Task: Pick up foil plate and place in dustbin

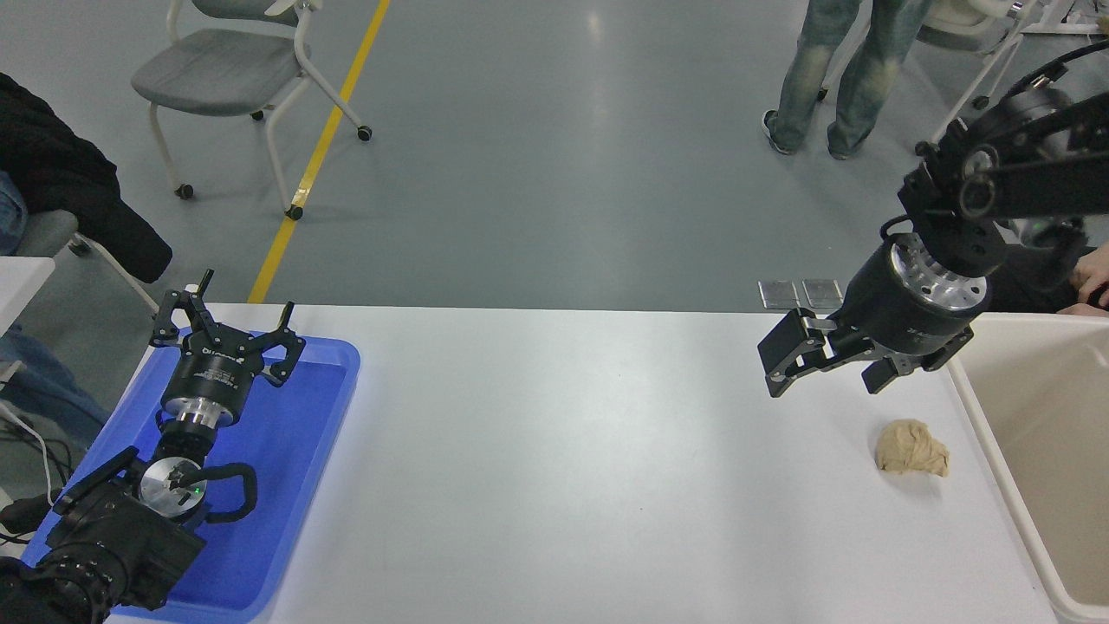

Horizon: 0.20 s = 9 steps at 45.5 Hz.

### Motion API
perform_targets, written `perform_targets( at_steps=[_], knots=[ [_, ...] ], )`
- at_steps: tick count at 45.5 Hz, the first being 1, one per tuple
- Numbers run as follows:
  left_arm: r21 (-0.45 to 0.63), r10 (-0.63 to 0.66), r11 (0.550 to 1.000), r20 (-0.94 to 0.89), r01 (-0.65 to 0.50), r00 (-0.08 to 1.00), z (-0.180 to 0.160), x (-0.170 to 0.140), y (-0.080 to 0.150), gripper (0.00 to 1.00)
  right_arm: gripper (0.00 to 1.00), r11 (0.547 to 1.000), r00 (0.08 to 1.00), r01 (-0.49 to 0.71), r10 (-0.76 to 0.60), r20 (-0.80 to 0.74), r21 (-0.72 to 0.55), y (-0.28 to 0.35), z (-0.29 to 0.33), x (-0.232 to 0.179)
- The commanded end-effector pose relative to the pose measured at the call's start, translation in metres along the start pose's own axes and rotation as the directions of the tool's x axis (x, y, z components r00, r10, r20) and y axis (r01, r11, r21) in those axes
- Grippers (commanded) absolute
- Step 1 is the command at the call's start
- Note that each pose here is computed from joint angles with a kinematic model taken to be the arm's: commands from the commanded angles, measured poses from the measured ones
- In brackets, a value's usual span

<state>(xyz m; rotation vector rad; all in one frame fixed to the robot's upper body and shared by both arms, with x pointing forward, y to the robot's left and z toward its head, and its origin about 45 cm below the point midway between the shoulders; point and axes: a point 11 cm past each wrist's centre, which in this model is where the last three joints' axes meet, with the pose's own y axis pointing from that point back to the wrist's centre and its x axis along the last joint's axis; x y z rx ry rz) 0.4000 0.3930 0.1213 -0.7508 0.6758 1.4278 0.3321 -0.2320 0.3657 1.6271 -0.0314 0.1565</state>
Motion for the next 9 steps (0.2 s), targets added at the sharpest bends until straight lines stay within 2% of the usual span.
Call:
perform_targets(
  at_steps=[1,9],
  knots=[
    [0.000,-0.001,1.000,-0.001,0.001,1.000,-0.0002,-0.0003,-0.0002,1.00,1.00,1.000,1.000,-0.005,0.005,-0.006,-0.011,0.0244,-0.0069,-0.0080],
    [0.000,-0.001,1.000,-0.001,0.001,1.000,-0.0002,-0.0003,-0.0002,1.00,1.00,1.000,1.000,-0.009,0.009,0.010,0.002,0.0264,-0.0092,-0.0078]
  ],
)
